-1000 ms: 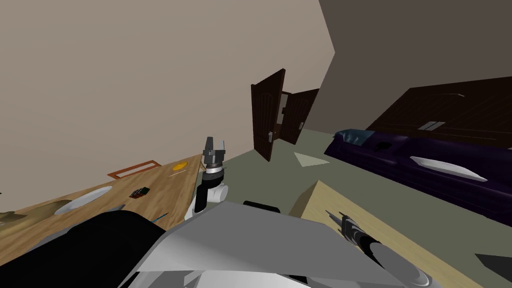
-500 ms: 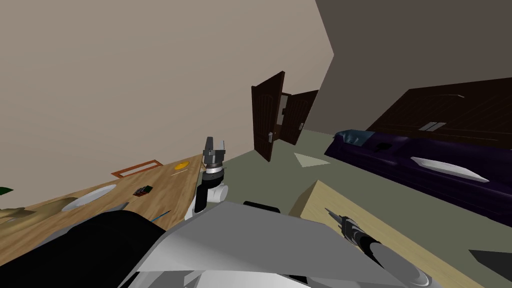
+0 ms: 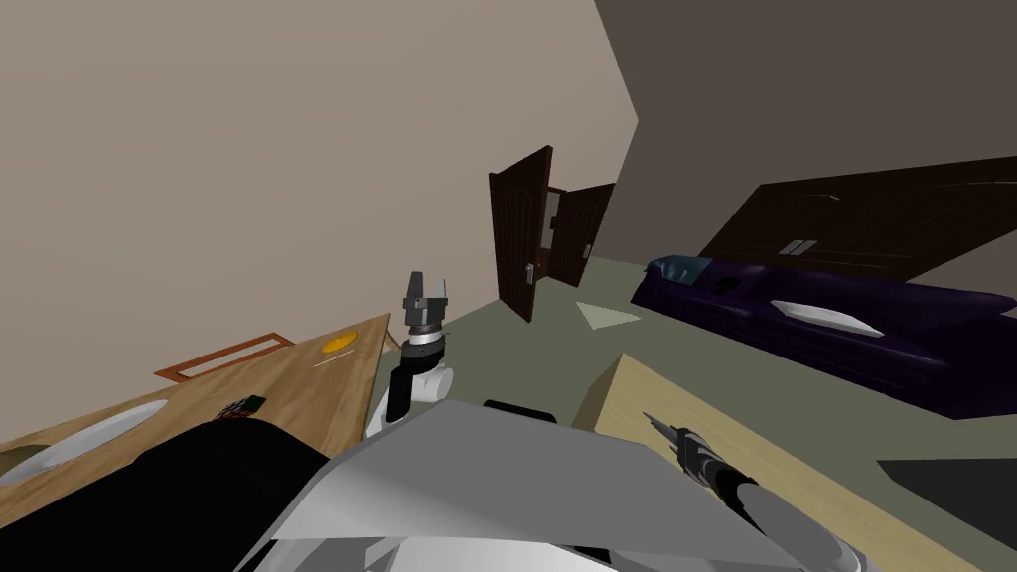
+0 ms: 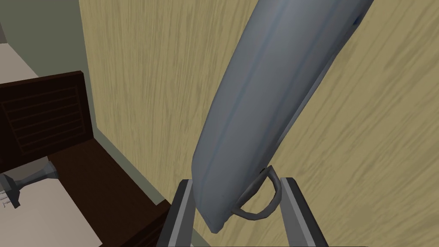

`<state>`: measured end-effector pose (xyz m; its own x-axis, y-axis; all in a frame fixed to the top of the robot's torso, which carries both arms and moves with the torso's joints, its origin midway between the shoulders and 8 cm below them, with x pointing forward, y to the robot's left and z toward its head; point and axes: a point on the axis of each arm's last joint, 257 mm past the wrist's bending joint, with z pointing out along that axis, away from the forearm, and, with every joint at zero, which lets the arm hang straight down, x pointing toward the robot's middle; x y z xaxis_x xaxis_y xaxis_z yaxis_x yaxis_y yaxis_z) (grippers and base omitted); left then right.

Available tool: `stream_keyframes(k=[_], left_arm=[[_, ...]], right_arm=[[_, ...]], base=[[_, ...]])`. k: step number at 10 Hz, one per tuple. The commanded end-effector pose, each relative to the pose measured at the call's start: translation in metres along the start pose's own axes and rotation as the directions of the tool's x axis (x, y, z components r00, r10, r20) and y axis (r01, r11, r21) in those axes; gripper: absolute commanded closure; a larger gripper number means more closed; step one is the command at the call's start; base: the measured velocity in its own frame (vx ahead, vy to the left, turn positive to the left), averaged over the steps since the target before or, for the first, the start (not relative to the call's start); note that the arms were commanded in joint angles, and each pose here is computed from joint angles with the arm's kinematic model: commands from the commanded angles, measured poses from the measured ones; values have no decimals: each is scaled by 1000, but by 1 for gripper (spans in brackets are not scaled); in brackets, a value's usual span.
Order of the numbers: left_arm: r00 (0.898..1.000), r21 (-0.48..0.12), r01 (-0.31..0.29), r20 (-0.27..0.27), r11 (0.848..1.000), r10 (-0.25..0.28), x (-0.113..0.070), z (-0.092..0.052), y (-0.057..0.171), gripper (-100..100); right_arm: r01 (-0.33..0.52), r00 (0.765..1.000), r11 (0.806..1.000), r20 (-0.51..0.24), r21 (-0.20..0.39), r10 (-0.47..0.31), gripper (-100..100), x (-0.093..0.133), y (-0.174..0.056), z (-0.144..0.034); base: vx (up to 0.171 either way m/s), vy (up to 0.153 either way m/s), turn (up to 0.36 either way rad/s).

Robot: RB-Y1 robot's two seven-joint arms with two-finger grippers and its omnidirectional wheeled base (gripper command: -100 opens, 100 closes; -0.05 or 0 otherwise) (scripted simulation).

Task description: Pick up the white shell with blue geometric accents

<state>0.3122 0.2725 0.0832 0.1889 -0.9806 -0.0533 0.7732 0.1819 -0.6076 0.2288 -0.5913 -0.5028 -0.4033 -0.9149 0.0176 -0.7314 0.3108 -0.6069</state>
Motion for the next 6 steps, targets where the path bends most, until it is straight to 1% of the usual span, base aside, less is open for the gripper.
stream_keyframes(k=[1,4,5,6], left_arm=[[1000,0,0,0,1000,0,0,0,0,0],[1000,0,0,0,1000,0,0,0,0,0],[1000,0,0,0,1000,0,0,0,0,0],[1000,0,0,0,1000,0,0,0,0,0]], right_arm=[[19,1000,1000,16,3,-19,100,-6,-3,-2],[66,996,998,53,5,-66,100,-17,-7,-10],[57,997,998,46,5,-58,100,-15,-6,-8],[59,997,998,47,5,-59,0,-15,-5,-9]], base=[[80,5,-148],[73,24,-204],[22,12,-31],[0,0,0]])
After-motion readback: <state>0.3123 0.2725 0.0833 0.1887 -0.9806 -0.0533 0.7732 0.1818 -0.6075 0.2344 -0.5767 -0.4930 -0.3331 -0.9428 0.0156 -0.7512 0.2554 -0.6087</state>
